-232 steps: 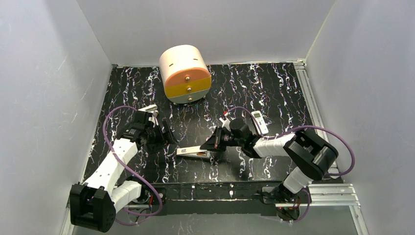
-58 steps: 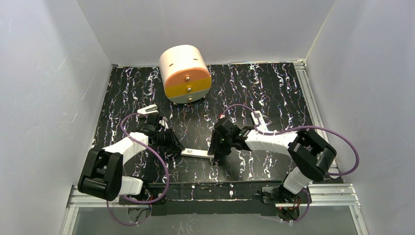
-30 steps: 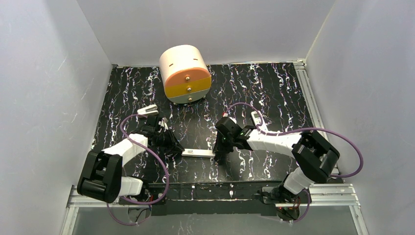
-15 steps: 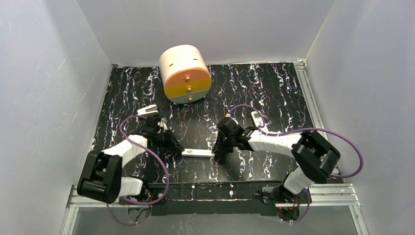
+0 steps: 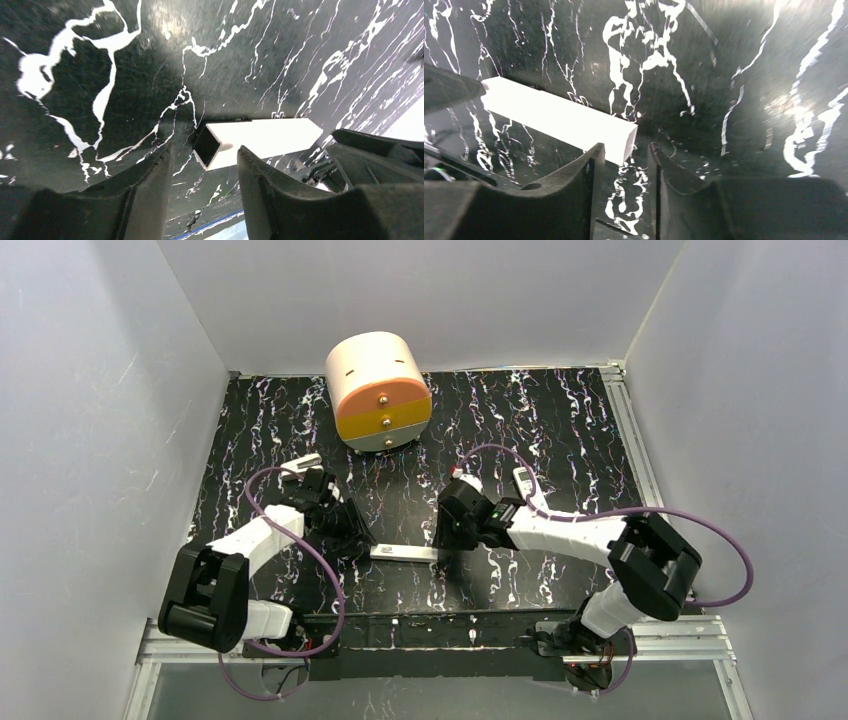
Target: Load the batteries into the remote control
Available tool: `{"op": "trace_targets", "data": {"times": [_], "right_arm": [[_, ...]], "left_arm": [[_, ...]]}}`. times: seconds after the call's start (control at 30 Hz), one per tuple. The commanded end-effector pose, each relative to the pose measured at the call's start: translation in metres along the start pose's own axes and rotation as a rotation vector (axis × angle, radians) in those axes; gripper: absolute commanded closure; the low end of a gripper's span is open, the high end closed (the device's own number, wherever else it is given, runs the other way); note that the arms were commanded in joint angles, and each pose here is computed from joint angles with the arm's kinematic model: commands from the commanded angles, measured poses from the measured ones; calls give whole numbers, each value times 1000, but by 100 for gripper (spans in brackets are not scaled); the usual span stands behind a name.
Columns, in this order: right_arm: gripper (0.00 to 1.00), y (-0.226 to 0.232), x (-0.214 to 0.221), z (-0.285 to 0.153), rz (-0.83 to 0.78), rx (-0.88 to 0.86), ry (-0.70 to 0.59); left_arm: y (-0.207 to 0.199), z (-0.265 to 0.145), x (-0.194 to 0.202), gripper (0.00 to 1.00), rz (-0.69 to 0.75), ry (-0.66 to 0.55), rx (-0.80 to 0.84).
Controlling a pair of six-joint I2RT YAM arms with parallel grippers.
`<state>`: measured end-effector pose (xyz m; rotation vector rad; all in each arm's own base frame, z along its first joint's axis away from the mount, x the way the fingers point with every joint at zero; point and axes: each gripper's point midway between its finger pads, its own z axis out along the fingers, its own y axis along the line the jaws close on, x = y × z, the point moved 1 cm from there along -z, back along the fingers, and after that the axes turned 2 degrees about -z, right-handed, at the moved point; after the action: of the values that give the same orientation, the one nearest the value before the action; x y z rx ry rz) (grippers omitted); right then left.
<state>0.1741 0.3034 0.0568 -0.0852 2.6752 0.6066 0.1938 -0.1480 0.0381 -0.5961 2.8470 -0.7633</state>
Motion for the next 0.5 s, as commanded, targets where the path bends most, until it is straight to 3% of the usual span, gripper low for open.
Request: {"op": "trace_targets", "data": {"times": [0.0,0.13,0.27,0.47], "right_arm": [[49,8,-49,-34,-212,9,-157],[36,26,-61,-50,-352,-68,-189],[22,45,-52,-52,-505,-178,-125],[17,51,-34,-40,-724,-165,-50]], "left_arm": [[4,-16,-13,49,47,-37,-105],[-1,-25,-18,41,74,-62,-106],[-9,-38,-19,32,116,-105,-64],[-1,-60,-24,24,141,-196,-119]]}}
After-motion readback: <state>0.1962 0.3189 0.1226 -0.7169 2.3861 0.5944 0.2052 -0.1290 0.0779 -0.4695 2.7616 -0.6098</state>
